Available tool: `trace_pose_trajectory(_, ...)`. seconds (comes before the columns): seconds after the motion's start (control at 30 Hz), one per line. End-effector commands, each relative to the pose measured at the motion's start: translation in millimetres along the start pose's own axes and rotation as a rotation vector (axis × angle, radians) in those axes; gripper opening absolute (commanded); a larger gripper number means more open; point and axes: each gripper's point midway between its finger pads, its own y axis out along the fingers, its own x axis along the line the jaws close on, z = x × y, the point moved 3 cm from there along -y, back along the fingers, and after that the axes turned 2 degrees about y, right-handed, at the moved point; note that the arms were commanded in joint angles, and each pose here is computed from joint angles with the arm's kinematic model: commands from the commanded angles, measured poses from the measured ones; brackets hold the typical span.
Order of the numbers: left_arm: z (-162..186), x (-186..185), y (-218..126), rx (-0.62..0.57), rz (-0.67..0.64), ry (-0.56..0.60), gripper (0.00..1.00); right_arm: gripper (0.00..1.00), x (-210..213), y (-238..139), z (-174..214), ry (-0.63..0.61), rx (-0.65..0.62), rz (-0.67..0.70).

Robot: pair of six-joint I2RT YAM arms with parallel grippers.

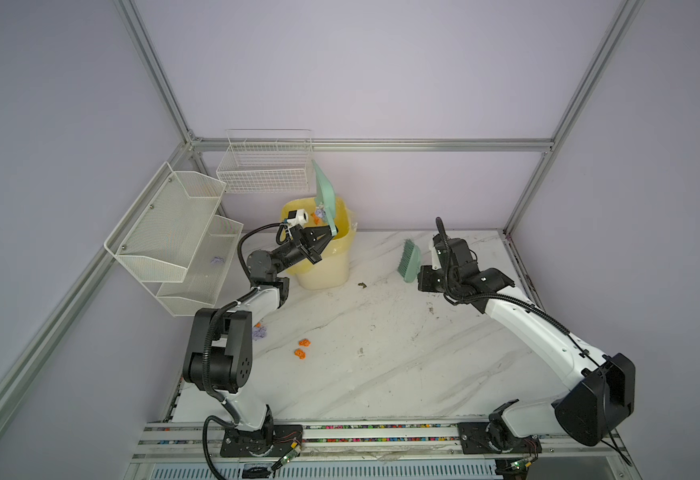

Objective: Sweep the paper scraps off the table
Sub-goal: 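Tip the green dustpan over the yellow bin with the left gripper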

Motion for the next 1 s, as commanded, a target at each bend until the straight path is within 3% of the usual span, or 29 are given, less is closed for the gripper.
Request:
trace_pose_trajectory(0.0,9.3,-2.0,-5.8,0.016,0.034,-0.14,0.0,0.0,2.0,-2.9,-8.5,0.013,-0.033,-0.011)
trace_pose_trajectory(0.07,10.4,0.5,-4.8,0.015,0.034,-0.151,0.0,0.0,2.1,-0.8,-7.2,0.013,-0.023,-0.01)
trace_pose_trajectory(0.23,24.0,-49.5,15.2,0.087,0.107,-0.043,0.0,0.0,3.2,-5.2,-11.9,0.013,-0.04,-0.01)
trace_pose_trajectory(0.4,17.4,-5.4,0.0,0.048,0.021,-0.141,0.0,0.0,4.2,1.2,-8.9,0.009,-0.02,-0.014)
trace_pose_trajectory(0.53,22.8,-8.4,3.3,0.057,-0.022,-0.09,0.0,0.0,4.6,-1.8,-10.9,0.016,-0.03,-0.017)
trace_pose_trajectory(0.63,24.9,-12.0,7.3,0.064,-0.13,-0.066,0.0,0.0,5.6,-5.1,-14.6,0.016,-0.045,-0.02)
trace_pose_trajectory(0.87,44.4,-25.0,6.9,0.079,-0.456,0.181,0.0,0.0,13.8,-8.6,-19.1,0.03,-0.056,-0.065)
trace_pose_trajectory(0.97,51.6,-16.8,2.3,0.11,-0.535,0.186,0.0,0.0,14.7,-8.2,-19.4,0.047,-0.055,-0.072)
